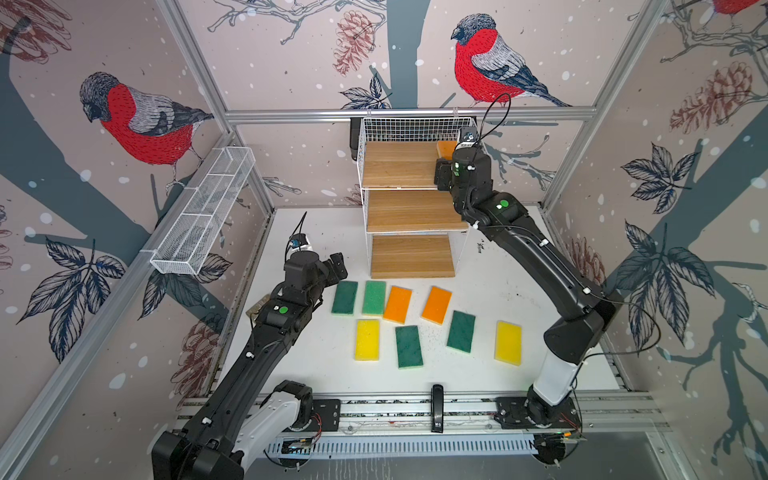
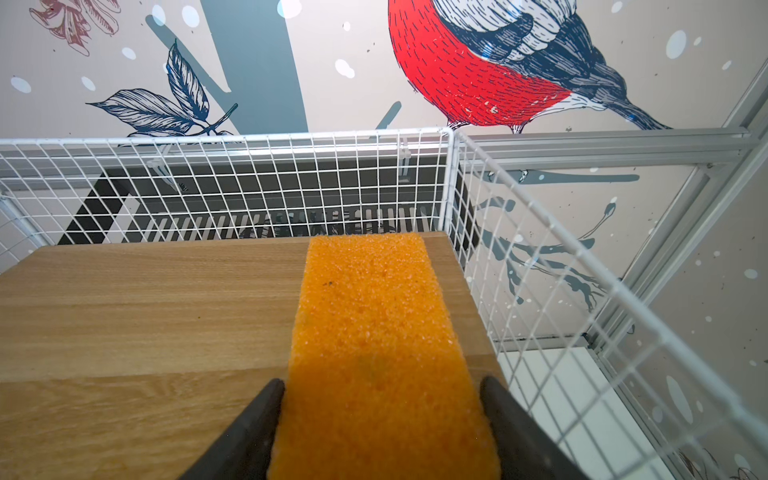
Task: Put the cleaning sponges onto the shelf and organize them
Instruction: 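Lower the orange sponge onto the top shelf and open the right gripper, then withdraw the right gripper toward the sponges while the left gripper moves over them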
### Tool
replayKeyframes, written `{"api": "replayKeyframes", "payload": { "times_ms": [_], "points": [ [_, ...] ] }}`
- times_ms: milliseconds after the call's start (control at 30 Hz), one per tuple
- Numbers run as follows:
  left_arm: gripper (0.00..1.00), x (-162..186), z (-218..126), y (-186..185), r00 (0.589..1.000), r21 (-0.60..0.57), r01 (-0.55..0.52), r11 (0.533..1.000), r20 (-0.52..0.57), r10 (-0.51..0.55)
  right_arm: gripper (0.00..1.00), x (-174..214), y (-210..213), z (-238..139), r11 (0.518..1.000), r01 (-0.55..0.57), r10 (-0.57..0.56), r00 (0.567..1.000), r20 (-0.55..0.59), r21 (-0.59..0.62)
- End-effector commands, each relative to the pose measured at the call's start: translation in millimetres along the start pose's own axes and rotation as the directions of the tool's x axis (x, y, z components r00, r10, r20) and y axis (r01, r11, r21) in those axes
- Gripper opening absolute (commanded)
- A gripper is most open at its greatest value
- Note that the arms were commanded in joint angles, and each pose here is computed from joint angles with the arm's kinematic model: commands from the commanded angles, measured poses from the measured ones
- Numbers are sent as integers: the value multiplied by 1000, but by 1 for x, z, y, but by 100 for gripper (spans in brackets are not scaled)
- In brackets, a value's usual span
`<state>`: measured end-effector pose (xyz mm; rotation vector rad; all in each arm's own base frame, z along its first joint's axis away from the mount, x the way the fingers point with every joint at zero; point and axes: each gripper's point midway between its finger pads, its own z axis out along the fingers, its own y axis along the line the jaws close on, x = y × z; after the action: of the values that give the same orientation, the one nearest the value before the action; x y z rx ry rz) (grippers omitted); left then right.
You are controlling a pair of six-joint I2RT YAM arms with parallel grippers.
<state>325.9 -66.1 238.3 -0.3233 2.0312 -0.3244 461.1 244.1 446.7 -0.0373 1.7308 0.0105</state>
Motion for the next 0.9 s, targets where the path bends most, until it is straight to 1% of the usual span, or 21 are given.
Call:
{"api": "replayKeyframes", "payload": {
  "times_ms": [0, 67, 167, 300, 467, 700, 867],
  "points": [
    [90, -8, 0, -2, 999, 8, 4, 1000, 36, -5, 73, 10, -2, 3, 1000, 18, -17, 999, -30, 22],
    [90, -7, 0, -2, 999, 9, 4, 1000, 35, -4, 73, 9, -1, 3, 1000, 17, -16, 999, -31, 23],
    [90, -7, 0, -2, 999, 8, 4, 1000, 35, -4, 76, 5, 0, -1, 1000, 14, -14, 1000, -25, 15],
    [90, -7, 0, -4, 1000, 17, 4, 1000, 30, -5, 77, -5, 4, -13, 1000, 6, -6, 1000, 0, -5],
    [90, -6, -1, -4, 1000, 22, 10, 1000, 25, -10, 83, -20, 16, -34, 997, 1, 2, 999, 36, -82],
    [90, -4, -2, -6, 1000, 32, 17, 999, 15, -18, 87, -39, 11, -64, 997, 5, 2, 996, 94, -77],
    [90, -4, -4, -6, 1000, 34, 18, 999, 9, -19, 88, -37, 5, -76, 996, 11, -2, 995, 98, -92]
  ]
}}
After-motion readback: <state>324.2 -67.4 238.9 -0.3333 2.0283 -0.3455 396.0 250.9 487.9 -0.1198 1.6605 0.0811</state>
